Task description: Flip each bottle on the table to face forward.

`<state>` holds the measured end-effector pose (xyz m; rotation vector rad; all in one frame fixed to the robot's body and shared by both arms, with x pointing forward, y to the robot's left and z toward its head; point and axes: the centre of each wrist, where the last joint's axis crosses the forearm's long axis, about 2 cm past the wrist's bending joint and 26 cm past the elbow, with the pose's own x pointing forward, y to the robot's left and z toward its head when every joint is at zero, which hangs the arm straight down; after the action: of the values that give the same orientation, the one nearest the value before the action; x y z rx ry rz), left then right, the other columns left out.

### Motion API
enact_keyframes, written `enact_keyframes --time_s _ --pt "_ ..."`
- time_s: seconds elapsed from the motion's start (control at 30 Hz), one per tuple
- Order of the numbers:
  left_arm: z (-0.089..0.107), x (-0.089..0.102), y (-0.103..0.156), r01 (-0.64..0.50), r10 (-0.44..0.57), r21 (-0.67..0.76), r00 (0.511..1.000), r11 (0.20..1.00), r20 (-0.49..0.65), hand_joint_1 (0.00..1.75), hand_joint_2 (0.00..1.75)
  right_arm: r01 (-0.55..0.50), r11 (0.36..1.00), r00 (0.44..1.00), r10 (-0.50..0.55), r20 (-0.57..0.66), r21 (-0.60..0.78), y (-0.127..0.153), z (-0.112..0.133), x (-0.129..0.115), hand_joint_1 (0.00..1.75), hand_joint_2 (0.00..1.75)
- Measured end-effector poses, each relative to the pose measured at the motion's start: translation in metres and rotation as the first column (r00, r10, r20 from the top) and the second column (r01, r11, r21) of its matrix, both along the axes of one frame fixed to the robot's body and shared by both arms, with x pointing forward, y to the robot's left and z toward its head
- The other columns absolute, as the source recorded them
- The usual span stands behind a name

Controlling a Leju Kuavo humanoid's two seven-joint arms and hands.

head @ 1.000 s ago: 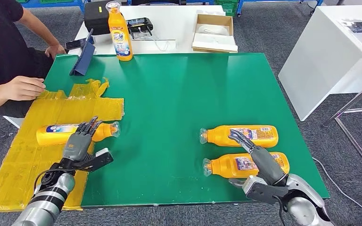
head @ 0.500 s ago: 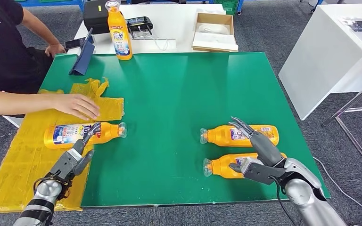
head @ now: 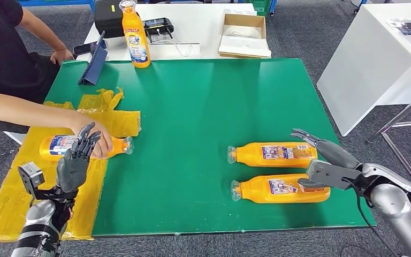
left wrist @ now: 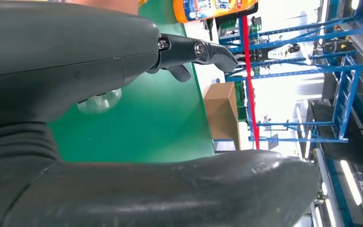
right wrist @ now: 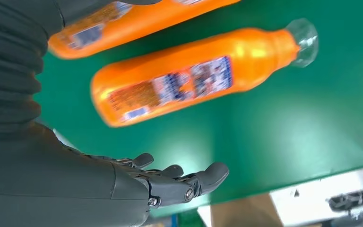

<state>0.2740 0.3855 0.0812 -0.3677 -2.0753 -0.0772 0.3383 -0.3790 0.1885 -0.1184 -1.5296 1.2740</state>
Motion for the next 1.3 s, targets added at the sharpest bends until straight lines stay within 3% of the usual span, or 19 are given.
enact_keyframes --time_s 0.3,0.63,0.9,1.13,1.3 --pt "0.000 0.000 -0.002 -0.009 0.009 -0.010 1.000 1.000 0.003 0.00 0.00 -0.026 0.999 1.000 0.026 0.011 -0.027 -0.008 -0.004 -0.024 0.00 1.75" --pt "0.004 0.006 -0.005 -0.005 0.005 -0.005 1.000 1.000 0.016 0.00 0.00 -0.054 0.997 0.998 0.052 -0.025 -0.054 -0.013 -0.005 -0.034 0.00 1.75" --pt "0.003 0.010 -0.021 -0.004 0.004 -0.026 1.000 1.000 0.015 0.00 0.00 -0.076 0.985 0.996 0.070 -0.049 -0.154 -0.019 -0.032 -0.061 0.00 1.75" --pt "0.004 0.010 -0.026 0.054 -0.052 -0.075 0.998 0.996 0.034 0.00 0.00 -0.073 0.973 0.997 0.070 -0.022 -0.218 0.009 -0.068 -0.066 0.00 1.75" --pt "0.003 0.010 -0.028 0.061 -0.059 -0.078 0.998 0.995 0.034 0.00 0.00 -0.070 0.975 0.997 0.065 -0.032 -0.212 0.020 -0.080 -0.065 0.00 1.75"
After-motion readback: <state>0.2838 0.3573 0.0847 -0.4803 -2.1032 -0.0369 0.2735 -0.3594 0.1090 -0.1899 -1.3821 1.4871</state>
